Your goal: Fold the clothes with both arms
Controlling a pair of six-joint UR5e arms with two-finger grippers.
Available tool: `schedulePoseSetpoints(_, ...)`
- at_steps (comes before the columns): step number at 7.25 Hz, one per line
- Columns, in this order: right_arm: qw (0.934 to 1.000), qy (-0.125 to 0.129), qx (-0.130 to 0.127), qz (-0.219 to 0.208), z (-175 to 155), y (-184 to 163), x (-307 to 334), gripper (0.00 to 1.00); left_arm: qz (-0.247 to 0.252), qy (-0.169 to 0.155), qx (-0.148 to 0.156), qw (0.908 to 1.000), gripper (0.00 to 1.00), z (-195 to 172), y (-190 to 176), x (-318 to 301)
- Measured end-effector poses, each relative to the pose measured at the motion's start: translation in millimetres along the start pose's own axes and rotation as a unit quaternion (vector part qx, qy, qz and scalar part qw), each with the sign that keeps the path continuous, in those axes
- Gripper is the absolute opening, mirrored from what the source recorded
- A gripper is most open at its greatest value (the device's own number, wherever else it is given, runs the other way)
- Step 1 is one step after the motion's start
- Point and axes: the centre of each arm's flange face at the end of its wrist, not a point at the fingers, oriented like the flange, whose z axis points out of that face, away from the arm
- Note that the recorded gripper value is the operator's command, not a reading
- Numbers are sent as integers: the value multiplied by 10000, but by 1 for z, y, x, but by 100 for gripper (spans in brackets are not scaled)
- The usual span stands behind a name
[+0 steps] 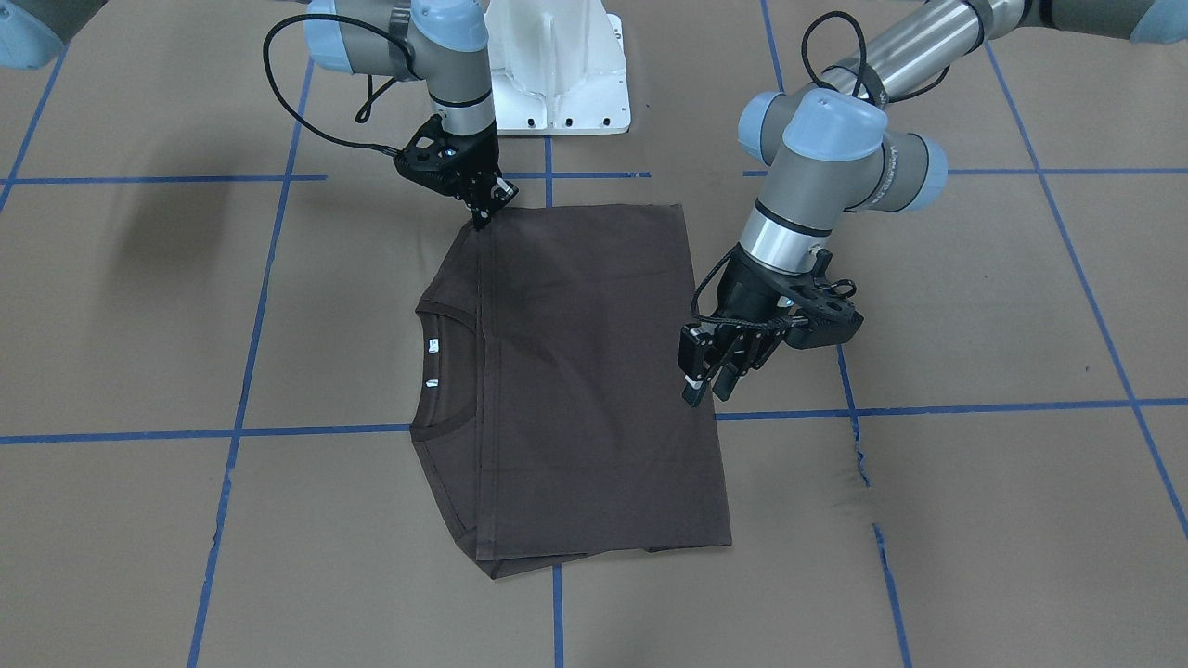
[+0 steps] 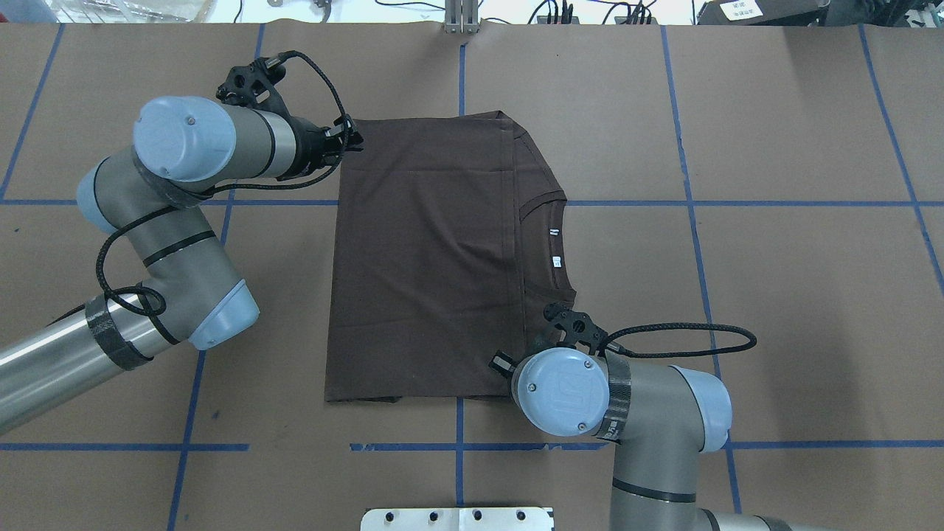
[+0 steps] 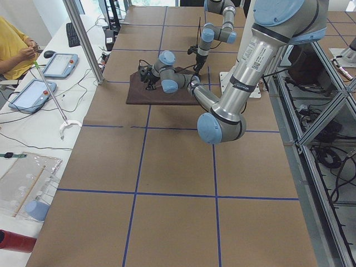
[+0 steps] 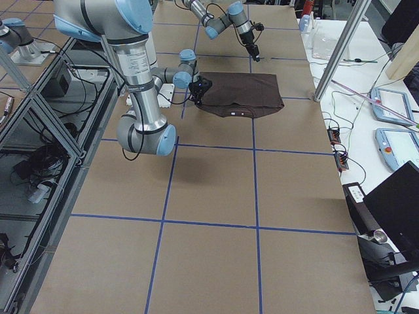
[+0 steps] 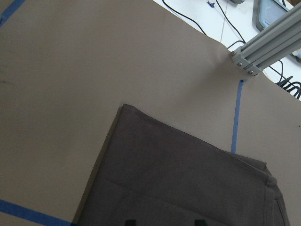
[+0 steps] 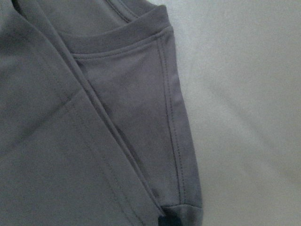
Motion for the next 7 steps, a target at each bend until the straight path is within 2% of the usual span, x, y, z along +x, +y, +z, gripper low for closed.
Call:
schedulePoseSetpoints(3,10000,6,-47,10,-3,-1,1,55,-3,-6,5,10000,52,0,0,0)
schedulePoseSetpoints(7,10000,33,-31,10,0,0,2,52,-2,-10,8,10000,52,0,0,0)
